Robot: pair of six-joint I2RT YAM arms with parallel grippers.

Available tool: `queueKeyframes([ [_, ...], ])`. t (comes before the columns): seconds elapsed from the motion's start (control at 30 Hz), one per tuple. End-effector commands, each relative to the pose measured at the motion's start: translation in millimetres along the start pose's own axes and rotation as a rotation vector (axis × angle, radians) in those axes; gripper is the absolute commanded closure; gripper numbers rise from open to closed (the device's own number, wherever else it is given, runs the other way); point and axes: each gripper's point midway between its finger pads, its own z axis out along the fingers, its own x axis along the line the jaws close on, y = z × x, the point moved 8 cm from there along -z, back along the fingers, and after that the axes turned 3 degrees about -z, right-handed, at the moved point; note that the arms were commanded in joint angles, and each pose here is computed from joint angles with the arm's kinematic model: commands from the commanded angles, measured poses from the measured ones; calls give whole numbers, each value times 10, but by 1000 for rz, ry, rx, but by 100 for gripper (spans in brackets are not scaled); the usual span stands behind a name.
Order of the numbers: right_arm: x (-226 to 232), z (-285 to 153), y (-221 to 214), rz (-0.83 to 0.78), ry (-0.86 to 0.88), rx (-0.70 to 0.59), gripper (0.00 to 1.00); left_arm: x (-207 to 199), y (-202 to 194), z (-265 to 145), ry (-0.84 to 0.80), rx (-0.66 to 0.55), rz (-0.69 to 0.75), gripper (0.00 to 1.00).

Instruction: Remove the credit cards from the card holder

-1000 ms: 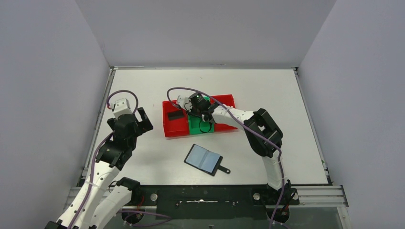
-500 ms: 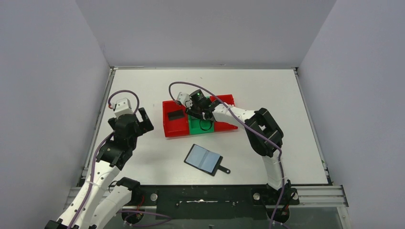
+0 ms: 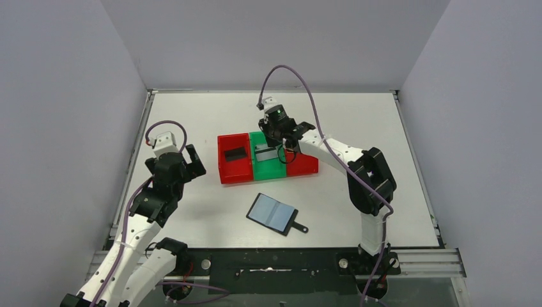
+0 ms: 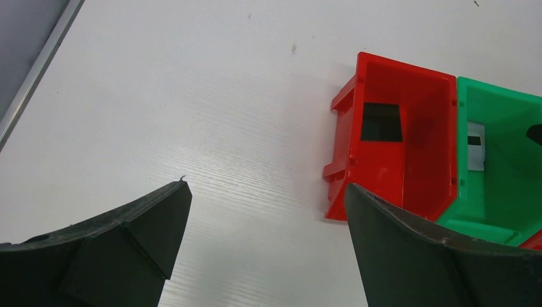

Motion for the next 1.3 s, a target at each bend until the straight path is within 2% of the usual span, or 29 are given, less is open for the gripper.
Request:
queueKeyframes([
  [0.0,325,-44,-151,236,68,107,90,-47,93,17,-25,-42,-15,7],
  [0.07,419,11,-215,248,55,139,93,-45,87,19,-26,-40,-14,7],
  [0.3,476,233,-424,343,9,185,94,-41,98,11,-23,-44,-18,7],
  [0.57,441,351,-603,338,-95,239,93,-46,95,18,-23,-41,-18,7],
  [1.27,246,641,-525,368,-209,163,87,-46,86,23,-25,-37,-15,7],
])
